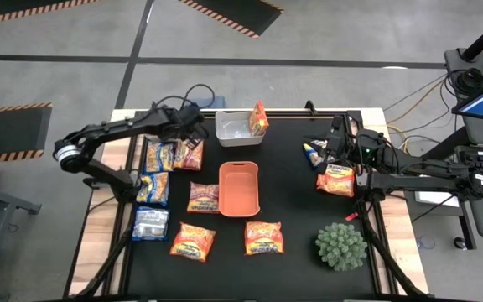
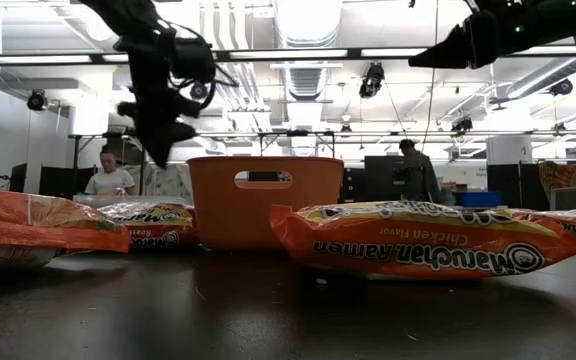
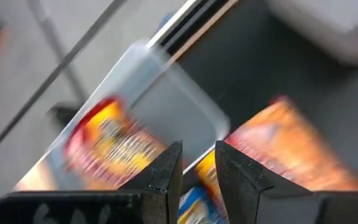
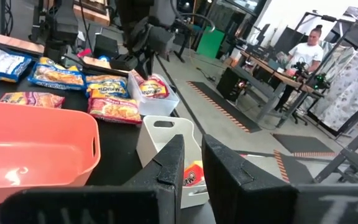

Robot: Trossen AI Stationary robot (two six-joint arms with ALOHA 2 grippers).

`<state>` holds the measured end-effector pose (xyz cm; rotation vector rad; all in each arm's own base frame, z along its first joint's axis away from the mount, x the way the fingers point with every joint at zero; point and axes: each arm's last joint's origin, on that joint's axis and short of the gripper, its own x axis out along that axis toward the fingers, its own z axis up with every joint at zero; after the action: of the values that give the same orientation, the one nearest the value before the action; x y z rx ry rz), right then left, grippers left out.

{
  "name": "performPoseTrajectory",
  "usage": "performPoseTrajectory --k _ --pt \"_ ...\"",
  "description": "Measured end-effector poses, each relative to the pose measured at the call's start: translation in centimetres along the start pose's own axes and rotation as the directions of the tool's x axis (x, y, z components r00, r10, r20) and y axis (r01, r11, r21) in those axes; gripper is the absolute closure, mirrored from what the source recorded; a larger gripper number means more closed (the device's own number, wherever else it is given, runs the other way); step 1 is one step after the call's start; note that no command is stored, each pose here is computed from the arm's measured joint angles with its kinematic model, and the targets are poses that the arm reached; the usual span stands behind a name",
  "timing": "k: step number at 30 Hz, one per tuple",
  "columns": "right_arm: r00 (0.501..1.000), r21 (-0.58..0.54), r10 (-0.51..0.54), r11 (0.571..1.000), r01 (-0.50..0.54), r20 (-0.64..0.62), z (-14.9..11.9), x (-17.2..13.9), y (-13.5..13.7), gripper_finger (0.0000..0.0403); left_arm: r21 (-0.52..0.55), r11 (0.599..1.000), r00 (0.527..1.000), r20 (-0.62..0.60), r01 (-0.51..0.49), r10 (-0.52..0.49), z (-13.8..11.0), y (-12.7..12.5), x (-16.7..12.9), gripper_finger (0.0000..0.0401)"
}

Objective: Sort Maruchan noodles
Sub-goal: Put the blue bag into the orange bin

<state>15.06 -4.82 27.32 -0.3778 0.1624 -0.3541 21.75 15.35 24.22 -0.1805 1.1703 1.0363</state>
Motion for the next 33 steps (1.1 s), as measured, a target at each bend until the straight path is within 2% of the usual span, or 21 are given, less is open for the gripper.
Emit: performPoseTrajectory --k 2,5,9,12,19,23,26,29,31,33 --pt "1.0 0.003 0.0 1.0 0.0 0.0 0.0 0.0 0.0 0.0355 -0.026 0.999 0.998 0.058 0.039 -0.038 0.4 0.2 0.4 0.0323" --pt "1.0 0.003 0.0 1.0 0.0 0.0 0.0 0.0 0.0 0.0355 -0.099 0.995 0.996 0.092 0.027 -0.018 0.7 1.4 1.7 0.0323" --pt "1.0 0.001 0.001 1.0 -0.001 0.0 0.0 0.0 0.0 0.0355 -0.209 0.977 0.998 0.048 -0.03 0.041 0.4 3.7 4.1 0.0325" --pt "1.0 0.0 0.001 1.0 -0.001 0.0 0.0 0.0 0.0 0.0355 -0.247 0.968 0.998 0.03 -0.054 0.063 -0.1 4.6 5.2 0.0326" --pt "1.0 0.057 0.001 0.998 -0.001 0.001 0.0 0.0 0.0 0.0355 -0.216 0.976 0.997 0.077 -0.014 0.031 -0.5 3.6 3.7 0.0326" --pt "1.0 0.212 0.001 0.977 -0.002 0.003 0.0 0.0 0.0 0.0355 -0.13 0.988 0.985 0.161 0.086 -0.064 -0.5 2.0 1.4 0.0326" --pt "1.0 0.428 0.018 0.904 -0.006 -0.024 -0.3 0.2 0.2 0.0355 -0.038 0.985 0.961 0.23 0.168 -0.154 -0.7 0.7 -0.7 0.0326" --pt "0.996 0.648 0.082 0.76 -0.05 -0.02 -0.4 0.6 0.5 0.0355 0.083 0.961 0.91 0.309 0.263 -0.276 -0.8 -0.7 -2.8 0.0326" --pt "0.99 0.746 0.141 0.658 -0.107 0.018 -0.2 1.0 0.7 0.0355 0.161 0.94 0.866 0.365 0.302 -0.341 -0.8 -1.5 -4.1 0.0326" --pt "0.986 0.812 0.163 0.572 -0.116 0.026 0.3 1.5 0.7 0.0355 0.23 0.92 0.815 0.428 0.319 -0.39 -0.7 -2.3 -5.4 0.0326"
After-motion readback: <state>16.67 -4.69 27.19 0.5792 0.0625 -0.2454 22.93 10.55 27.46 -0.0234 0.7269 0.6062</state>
